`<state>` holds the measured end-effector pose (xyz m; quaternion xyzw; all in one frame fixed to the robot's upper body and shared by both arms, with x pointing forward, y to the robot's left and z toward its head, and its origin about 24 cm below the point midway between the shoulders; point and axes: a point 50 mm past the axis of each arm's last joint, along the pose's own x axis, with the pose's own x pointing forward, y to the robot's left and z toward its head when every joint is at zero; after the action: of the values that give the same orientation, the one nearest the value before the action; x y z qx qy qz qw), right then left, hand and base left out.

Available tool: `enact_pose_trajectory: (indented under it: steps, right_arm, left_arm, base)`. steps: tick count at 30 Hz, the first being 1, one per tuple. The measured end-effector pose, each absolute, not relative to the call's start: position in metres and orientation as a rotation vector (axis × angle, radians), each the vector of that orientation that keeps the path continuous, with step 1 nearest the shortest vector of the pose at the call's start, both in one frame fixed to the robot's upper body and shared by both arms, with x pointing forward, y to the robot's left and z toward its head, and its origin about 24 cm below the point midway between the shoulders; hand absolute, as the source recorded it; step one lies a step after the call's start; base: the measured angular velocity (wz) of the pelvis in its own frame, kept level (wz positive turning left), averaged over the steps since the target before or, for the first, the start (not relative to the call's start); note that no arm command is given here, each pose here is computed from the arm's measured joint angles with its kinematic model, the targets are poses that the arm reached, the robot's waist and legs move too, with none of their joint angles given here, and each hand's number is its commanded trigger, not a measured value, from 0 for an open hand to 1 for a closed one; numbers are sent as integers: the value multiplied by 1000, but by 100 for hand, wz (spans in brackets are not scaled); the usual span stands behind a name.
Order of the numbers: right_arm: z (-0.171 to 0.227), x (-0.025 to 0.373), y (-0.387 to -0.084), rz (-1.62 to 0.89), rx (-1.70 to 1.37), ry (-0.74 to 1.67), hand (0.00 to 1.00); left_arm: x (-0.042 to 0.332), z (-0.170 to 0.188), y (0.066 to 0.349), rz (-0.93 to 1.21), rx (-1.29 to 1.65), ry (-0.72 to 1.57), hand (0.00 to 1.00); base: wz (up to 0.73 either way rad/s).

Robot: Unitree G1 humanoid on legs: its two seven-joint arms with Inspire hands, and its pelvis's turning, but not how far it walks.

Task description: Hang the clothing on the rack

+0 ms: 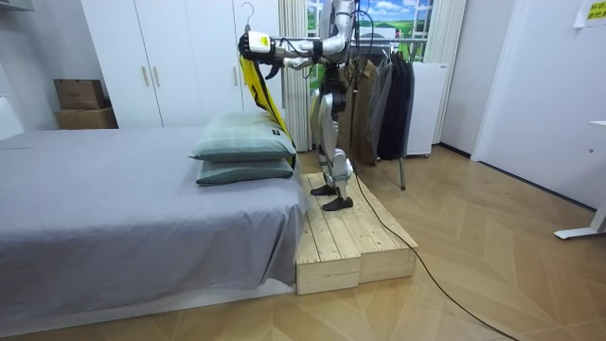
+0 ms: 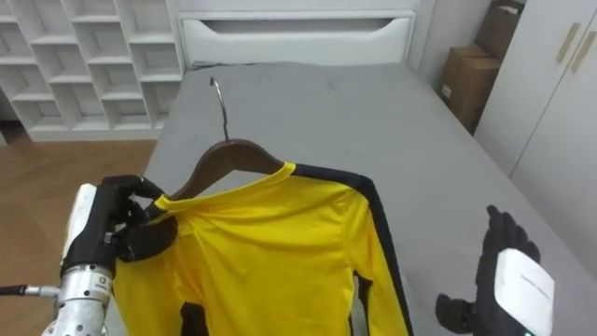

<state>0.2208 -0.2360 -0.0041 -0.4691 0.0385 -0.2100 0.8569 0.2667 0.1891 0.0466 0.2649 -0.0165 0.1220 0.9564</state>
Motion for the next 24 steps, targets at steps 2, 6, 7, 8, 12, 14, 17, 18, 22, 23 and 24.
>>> enact_pose_trajectory:
  steps: [2, 6, 7, 8, 12, 14, 17, 18, 22, 23, 24]
  right_arm:
    - [1, 224, -231, -405, -975, 63, 0]
    - [13, 229, -224, -344, -955, 29, 0]
    - [15, 230, -222, -327, -951, 20, 0]
    - [16, 231, -221, -318, -949, 15, 0]
    - [25, 238, -214, -247, -936, -19, 0]
    - [31, 241, -211, -226, -930, -40, 0]
    - [42, 243, -204, -198, -922, -83, 0]
    - [46, 244, -201, -185, -918, -101, 0]
    - [55, 245, -195, -155, -909, -147, 0]
    - [56, 245, -194, -151, -908, -153, 0]
    - [57, 245, -193, -142, -906, -163, 0]
  left_arm:
    - [267, 46, 188, 237, 539, -30, 100]
    - [264, 41, 187, 217, 535, -7, 100]
    - [264, 41, 186, 211, 538, -7, 100]
    - [264, 41, 186, 205, 543, -7, 100]
    - [264, 43, 183, 187, 564, -32, 100]
    - [264, 44, 182, 182, 588, -43, 100]
    - [264, 49, 178, 167, 655, -76, 100]
    - [264, 51, 176, 164, 674, -89, 100]
    - [264, 55, 170, 137, 692, -123, 100]
    - [264, 56, 169, 132, 693, -124, 100]
    - [264, 55, 168, 125, 696, -125, 100]
  base:
    - [0]
    - [1]
    - [0]
    - [0]
    - [0]
    - [0]
    - [0]
    - [0]
    - [0]
    - [0]
    - [0]
